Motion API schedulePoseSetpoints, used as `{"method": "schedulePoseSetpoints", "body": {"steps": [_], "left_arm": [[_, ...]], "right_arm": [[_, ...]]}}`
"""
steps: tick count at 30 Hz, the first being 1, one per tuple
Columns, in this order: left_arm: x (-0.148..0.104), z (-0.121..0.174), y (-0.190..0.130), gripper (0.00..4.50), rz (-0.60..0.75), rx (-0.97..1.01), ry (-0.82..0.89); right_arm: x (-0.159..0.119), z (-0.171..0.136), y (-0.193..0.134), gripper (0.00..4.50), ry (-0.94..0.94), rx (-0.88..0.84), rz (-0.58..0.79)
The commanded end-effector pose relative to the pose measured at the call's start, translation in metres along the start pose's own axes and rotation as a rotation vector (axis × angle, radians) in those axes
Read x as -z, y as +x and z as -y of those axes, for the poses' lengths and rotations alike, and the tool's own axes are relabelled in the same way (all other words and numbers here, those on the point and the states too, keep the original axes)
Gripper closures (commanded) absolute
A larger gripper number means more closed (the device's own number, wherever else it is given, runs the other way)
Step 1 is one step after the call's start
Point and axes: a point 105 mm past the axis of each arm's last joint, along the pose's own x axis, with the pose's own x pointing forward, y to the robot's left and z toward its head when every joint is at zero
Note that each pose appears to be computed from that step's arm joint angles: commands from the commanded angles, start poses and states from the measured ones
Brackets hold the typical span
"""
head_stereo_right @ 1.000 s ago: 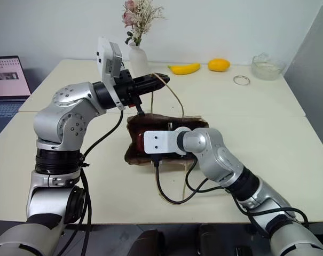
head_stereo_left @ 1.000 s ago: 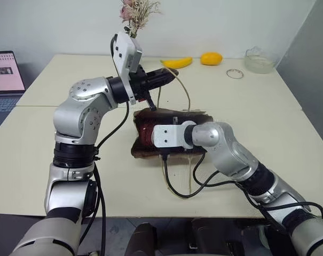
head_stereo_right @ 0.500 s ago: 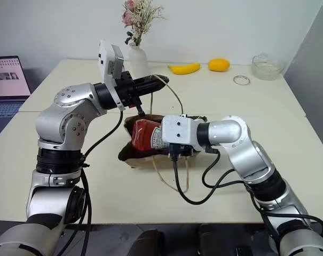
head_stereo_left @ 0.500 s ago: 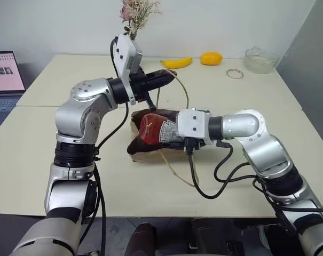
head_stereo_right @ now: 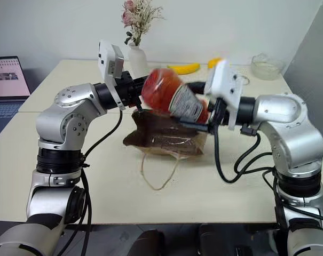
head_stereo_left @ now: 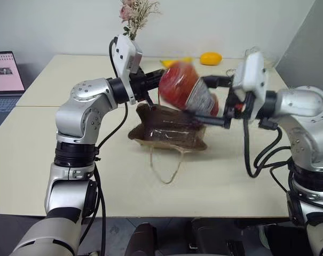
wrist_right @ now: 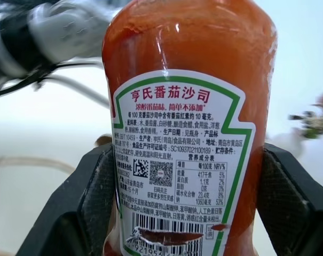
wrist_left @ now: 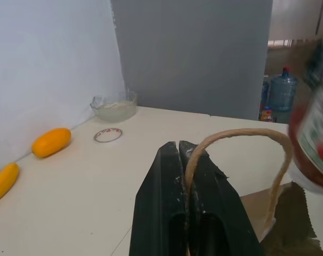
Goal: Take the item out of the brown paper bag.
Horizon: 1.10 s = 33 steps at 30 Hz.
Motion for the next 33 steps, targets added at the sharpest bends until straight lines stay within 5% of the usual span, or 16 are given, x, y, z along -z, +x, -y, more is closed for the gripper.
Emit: {"method": "schedulePoseSetpoints", "body": {"steps": [1,11,18,20,24,29,33], "left_arm": [[-0.006,0.001,0.0,4.5,0.014,0.001,0.035],[-0.005,0.0,0.0,4.5,0.012,-0.002,0.035],[-0.004,0.0,-0.001,4.5,0.012,-0.006,0.035],[-0.004,0.0,-0.001,4.5,0.012,-0.008,0.035],[-0.003,0.0,-0.002,4.5,0.009,-0.009,0.032],[-0.003,-0.002,0.001,4.5,0.01,-0.005,0.028],[-0.002,-0.009,0.006,4.5,0.0,-0.009,0.044]], "right_arm": [[0.002,0.034,-0.03,1.23,-0.094,0.173,-0.076],[0.141,0.054,-0.096,1.23,-0.266,0.163,-0.742],[0.189,0.03,-0.105,1.23,-0.248,-0.001,-0.869],[0.191,0.028,-0.105,1.23,-0.234,-0.009,-0.862],[0.186,0.025,-0.107,0.03,-0.174,0.0,-0.824],[0.151,0.027,-0.11,0.03,-0.168,0.1,-0.727],[0.098,-0.005,-0.085,0.03,-0.028,0.149,-0.448]]}}
